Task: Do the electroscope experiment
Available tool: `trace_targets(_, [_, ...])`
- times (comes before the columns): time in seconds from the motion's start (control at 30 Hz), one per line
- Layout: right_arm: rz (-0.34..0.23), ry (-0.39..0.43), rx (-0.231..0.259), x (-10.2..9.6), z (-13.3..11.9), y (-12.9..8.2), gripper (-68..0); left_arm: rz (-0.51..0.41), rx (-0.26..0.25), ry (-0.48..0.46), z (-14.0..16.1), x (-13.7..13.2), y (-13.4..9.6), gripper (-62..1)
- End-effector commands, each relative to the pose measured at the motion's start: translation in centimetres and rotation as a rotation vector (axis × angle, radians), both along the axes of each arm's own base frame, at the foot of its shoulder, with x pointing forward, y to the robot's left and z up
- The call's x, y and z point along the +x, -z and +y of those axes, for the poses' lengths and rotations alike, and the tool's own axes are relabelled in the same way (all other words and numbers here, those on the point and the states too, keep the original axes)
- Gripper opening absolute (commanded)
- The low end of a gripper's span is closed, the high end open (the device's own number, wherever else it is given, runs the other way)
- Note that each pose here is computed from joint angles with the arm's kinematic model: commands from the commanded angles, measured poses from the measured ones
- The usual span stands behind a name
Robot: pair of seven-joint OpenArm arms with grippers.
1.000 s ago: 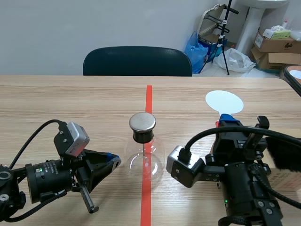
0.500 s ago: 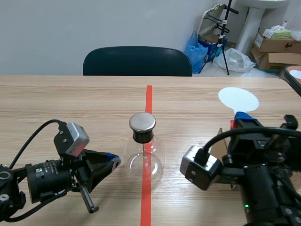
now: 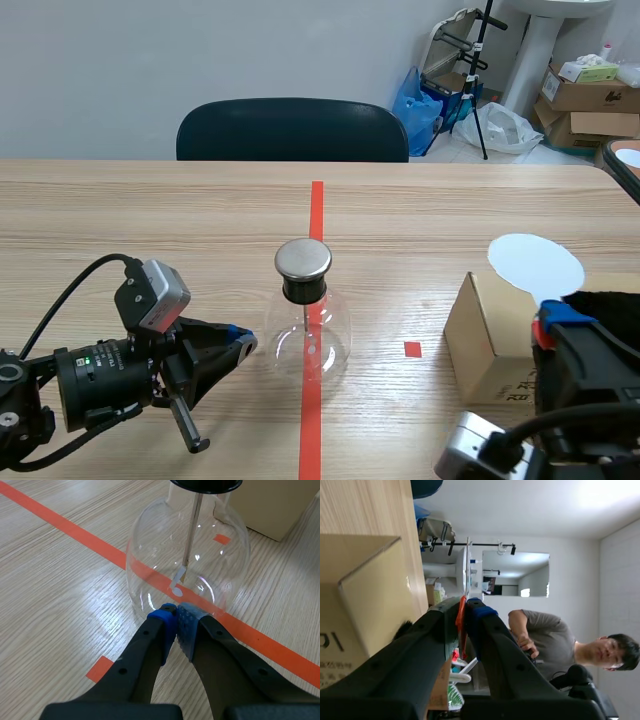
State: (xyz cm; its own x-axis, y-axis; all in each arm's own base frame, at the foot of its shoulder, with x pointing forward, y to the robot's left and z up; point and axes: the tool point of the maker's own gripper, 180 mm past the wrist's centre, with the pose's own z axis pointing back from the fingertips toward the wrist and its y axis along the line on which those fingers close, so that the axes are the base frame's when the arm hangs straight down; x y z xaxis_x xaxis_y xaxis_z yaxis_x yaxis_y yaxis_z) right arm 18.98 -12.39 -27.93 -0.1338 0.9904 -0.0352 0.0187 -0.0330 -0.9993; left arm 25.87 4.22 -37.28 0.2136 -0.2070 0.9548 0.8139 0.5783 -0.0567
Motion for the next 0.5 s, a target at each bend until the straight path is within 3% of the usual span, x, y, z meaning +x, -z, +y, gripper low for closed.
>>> trace_targets(0.0, [-0.075, 0.008, -0.014, 0.1, -0.9, -1.6, -66.2, -0.024, -0.029, 0.005, -0.4, 0.3, -1.1, -57.8])
trace_targets(0.17, [-0.065, 0.035, -0.017, -0.6, -3.2, -1.7, -66.2, -0.035, -0.030, 0.001, 0.0, 0.4, -1.3, -57.8])
trace_targets(0.47, [-0.063, 0.035, 0.020, -1.8, -5.7, -1.3, -66.2, -0.078, -0.108, -0.104, 2.8, 0.0, -2.4, -57.7])
